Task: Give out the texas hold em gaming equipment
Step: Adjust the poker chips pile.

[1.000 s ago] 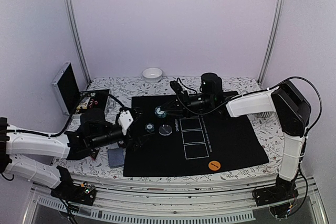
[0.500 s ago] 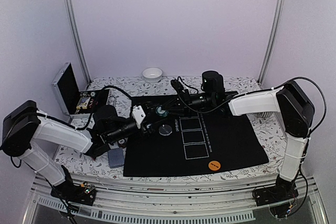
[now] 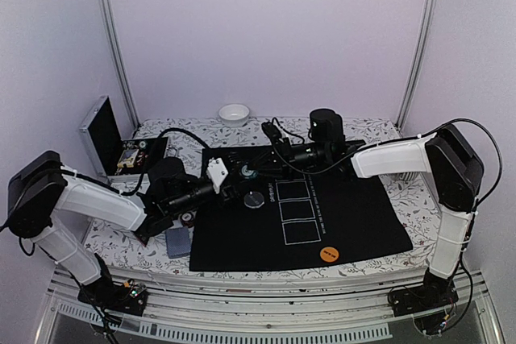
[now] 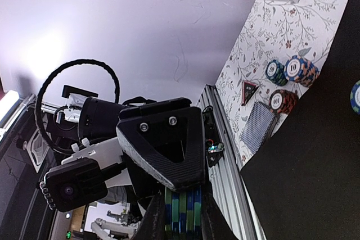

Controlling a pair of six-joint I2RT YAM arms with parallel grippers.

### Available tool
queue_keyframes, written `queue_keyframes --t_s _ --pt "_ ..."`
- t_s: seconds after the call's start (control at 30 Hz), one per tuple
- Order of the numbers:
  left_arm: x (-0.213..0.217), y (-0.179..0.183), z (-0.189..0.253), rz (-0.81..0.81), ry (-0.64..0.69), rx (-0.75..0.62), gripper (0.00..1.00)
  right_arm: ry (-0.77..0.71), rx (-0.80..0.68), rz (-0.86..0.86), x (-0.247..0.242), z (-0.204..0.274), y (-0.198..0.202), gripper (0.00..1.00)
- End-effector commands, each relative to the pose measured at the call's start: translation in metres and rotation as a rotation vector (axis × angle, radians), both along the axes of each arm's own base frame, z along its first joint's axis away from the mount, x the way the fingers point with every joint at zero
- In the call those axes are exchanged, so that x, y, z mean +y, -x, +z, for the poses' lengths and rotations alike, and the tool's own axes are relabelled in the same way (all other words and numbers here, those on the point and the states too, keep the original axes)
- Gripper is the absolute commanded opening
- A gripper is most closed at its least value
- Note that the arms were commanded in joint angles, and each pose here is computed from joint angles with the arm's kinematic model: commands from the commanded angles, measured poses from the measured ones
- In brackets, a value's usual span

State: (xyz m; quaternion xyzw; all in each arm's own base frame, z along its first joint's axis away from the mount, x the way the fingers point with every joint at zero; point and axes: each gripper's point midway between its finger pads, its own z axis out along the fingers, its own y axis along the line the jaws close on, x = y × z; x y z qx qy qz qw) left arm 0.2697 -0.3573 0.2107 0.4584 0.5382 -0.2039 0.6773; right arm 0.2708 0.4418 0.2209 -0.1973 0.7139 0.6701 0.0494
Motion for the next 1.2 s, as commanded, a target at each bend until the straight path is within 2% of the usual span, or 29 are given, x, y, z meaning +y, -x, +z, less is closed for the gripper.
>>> queue_keyframes --t_s 0.0,0.2,0.23,0.43,0.53,0.67,0.77,0.93,1.17 --pt "-0.001 -0.005 0.000 0.006 -0.012 0.001 0.37 -0.056 -0.072 0.000 0.000 0.033 0.005 0.02" --pt "-0.001 -0.003 0.003 -0.005 -0.014 0.009 0.00 -0.042 -0.067 -0.014 0.000 0.029 0.003 0.03" --pt "-0.001 -0.004 0.003 0.002 -0.018 0.014 0.00 -0.022 -0.063 -0.025 0.000 0.025 0.001 0.06" --pt "0.000 -0.010 0.000 0.033 -0.045 0.081 0.00 0.089 -0.112 -0.086 -0.004 0.013 -0.009 0.50" --pt "0.001 -0.010 -0.001 0.037 -0.057 0.096 0.00 0.144 -0.140 -0.119 -0.008 0.007 -0.015 0.57" --pt "0.002 -0.012 0.004 0.051 -0.051 0.091 0.00 0.243 -0.172 -0.146 -0.011 -0.009 -0.024 0.58" --pt "0.001 -0.010 0.007 0.042 -0.045 0.087 0.00 0.227 -0.175 -0.096 -0.007 -0.010 -0.019 0.59" --pt "0.000 -0.011 0.009 0.045 -0.044 0.072 0.00 0.211 -0.153 -0.049 -0.003 -0.014 -0.013 0.44" --pt "-0.001 -0.012 0.010 0.047 -0.045 0.063 0.00 0.186 -0.144 -0.021 -0.001 -0.013 -0.009 0.42"
